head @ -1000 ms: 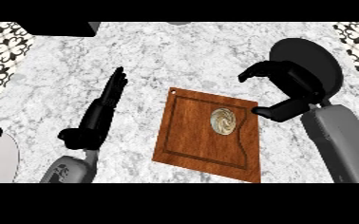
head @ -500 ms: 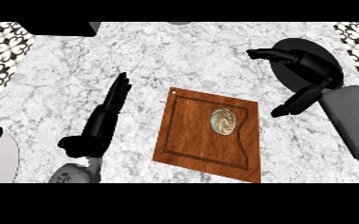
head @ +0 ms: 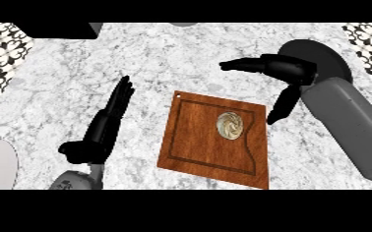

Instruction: Pick the cupcake from the cutting board and place it in the pan

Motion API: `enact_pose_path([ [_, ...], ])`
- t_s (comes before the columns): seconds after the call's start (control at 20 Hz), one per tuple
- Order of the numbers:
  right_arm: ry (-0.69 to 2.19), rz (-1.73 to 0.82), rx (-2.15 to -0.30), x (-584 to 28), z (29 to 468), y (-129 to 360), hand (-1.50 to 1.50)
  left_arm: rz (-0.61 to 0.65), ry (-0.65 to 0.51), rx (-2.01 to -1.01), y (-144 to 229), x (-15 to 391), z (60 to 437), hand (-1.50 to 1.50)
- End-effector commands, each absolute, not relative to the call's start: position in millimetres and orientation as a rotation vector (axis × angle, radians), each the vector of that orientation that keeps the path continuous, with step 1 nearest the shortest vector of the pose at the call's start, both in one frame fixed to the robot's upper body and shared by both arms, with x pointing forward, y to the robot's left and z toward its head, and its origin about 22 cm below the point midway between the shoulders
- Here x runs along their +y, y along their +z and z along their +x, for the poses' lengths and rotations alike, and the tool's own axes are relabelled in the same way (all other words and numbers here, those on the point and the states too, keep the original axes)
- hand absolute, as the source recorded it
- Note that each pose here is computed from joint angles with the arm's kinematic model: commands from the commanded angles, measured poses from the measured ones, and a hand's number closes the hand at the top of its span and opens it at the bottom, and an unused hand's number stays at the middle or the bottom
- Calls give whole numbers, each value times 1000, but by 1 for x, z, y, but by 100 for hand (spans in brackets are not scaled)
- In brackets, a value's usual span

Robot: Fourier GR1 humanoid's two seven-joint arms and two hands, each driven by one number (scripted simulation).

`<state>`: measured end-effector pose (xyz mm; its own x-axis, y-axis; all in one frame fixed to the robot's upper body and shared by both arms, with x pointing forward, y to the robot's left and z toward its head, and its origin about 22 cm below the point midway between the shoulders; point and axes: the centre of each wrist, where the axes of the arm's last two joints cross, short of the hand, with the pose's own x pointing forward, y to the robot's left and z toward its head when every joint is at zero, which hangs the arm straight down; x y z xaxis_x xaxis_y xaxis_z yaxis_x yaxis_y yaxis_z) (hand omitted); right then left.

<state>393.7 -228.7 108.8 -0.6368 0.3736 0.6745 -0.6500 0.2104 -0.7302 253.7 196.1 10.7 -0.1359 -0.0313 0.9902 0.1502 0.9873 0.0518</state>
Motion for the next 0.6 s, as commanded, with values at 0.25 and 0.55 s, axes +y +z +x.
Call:
enact_pose_path([
  [0.25,2018,199,-1478,-187,377,64,-150,-75,-130,-1688,8,203,244,0],
  [0.55,2080,141,-1417,-168,357,52,-150,-65,-141,-1693,8,209,259,0],
])
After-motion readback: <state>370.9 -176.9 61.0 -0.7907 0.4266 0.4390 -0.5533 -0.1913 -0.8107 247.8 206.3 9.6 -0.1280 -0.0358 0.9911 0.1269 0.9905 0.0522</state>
